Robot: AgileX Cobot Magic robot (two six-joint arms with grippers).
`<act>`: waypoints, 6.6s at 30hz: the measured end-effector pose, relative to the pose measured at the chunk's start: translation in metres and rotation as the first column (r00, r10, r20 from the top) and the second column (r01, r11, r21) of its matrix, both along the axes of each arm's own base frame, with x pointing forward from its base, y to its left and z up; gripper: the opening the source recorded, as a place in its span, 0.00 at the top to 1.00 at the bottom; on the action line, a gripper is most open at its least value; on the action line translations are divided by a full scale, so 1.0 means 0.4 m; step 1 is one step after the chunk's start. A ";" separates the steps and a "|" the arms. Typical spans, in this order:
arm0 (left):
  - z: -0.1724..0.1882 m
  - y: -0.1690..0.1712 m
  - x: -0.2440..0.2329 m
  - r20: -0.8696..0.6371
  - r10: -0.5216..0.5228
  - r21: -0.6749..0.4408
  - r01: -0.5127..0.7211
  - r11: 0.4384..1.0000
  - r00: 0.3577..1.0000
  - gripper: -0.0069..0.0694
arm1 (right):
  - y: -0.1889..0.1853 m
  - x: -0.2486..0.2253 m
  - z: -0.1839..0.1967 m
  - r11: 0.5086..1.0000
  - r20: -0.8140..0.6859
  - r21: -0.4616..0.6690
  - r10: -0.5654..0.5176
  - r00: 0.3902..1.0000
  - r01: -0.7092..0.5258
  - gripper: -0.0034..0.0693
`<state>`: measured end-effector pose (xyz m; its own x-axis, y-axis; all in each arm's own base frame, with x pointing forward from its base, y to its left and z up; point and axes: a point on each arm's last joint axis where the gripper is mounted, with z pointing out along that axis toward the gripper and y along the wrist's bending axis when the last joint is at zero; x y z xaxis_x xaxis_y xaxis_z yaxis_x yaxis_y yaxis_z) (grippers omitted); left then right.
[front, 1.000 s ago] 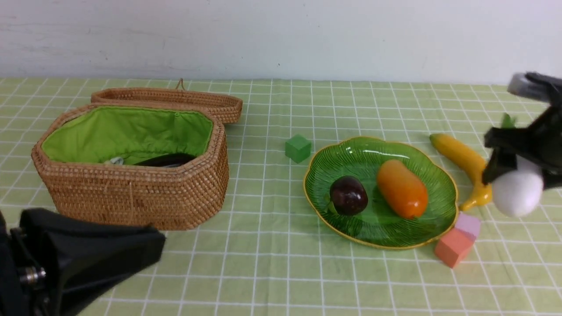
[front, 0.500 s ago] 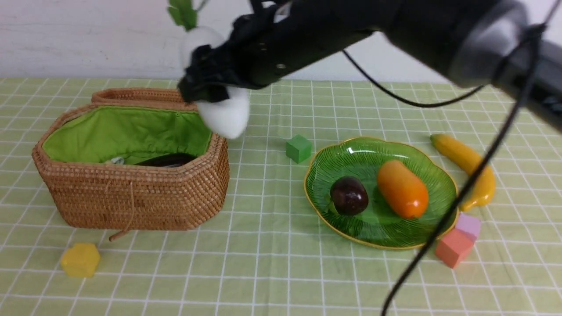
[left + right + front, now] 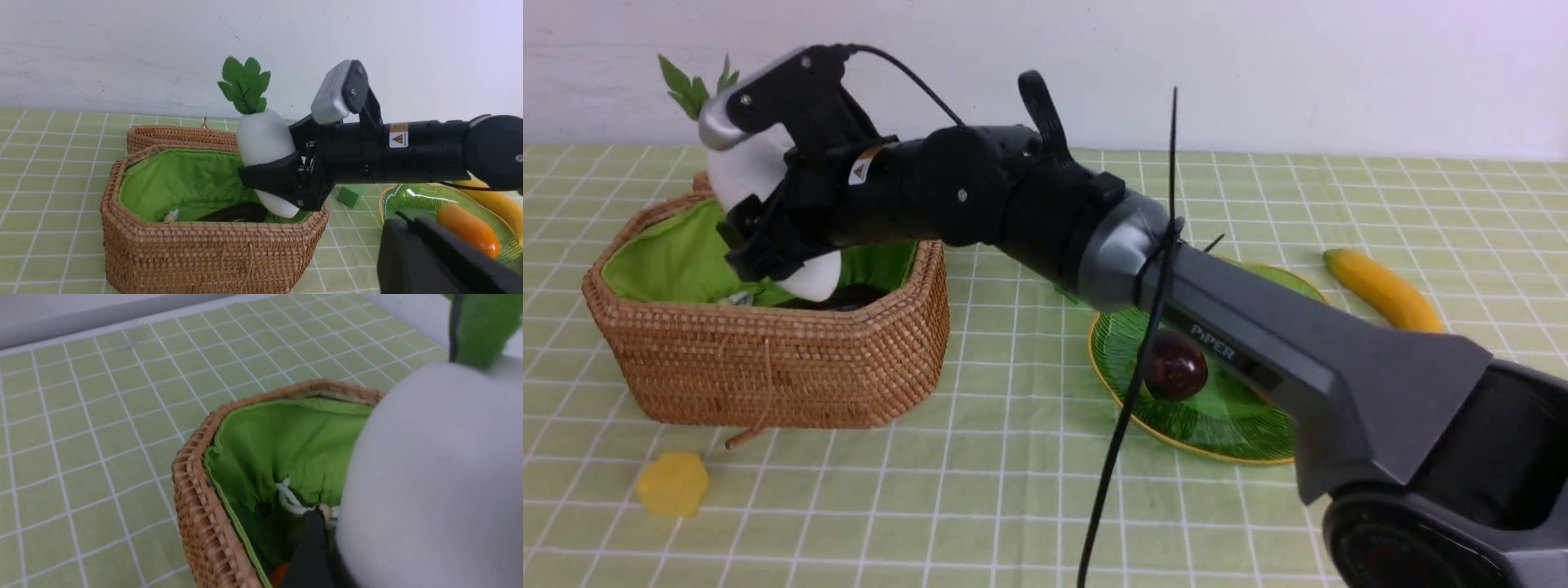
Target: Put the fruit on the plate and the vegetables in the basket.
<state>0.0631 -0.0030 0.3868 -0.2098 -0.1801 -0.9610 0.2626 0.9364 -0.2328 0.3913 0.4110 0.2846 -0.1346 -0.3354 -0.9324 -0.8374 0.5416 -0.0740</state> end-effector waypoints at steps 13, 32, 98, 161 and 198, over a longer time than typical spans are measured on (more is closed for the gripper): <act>-0.009 -0.013 -0.006 -0.046 -0.059 -0.011 0.058 0.998 0.997 0.93 | -0.109 -0.095 0.186 0.976 -0.081 -0.212 0.041 0.996 -0.057 0.25; -0.009 -0.118 -0.073 -0.031 -0.584 0.055 0.584 0.810 0.811 0.93 | -0.880 -0.018 0.266 0.602 -0.314 -0.520 -0.795 0.519 0.606 0.95; -0.021 -0.136 -0.059 -0.081 -0.593 0.103 0.599 0.794 0.801 0.93 | -0.717 0.085 -0.099 0.739 -0.660 -0.433 -0.650 0.377 0.516 0.51; -0.375 -0.082 -0.079 0.111 -0.506 0.035 0.505 0.862 0.855 0.93 | -0.949 -0.748 0.029 0.676 -0.520 -0.183 -0.683 0.513 0.714 0.89; -0.377 -0.082 -0.079 0.102 -0.507 0.035 0.507 0.861 0.856 0.89 | -1.026 -0.846 -0.278 0.526 -0.087 0.138 -0.838 0.539 0.839 0.97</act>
<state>0.0315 -0.0356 0.2359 -0.1690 -0.0700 -0.9831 0.7238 0.6683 -0.1720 0.0527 0.0008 0.1735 -0.2891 0.0735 -0.9545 0.0082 0.9972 0.0743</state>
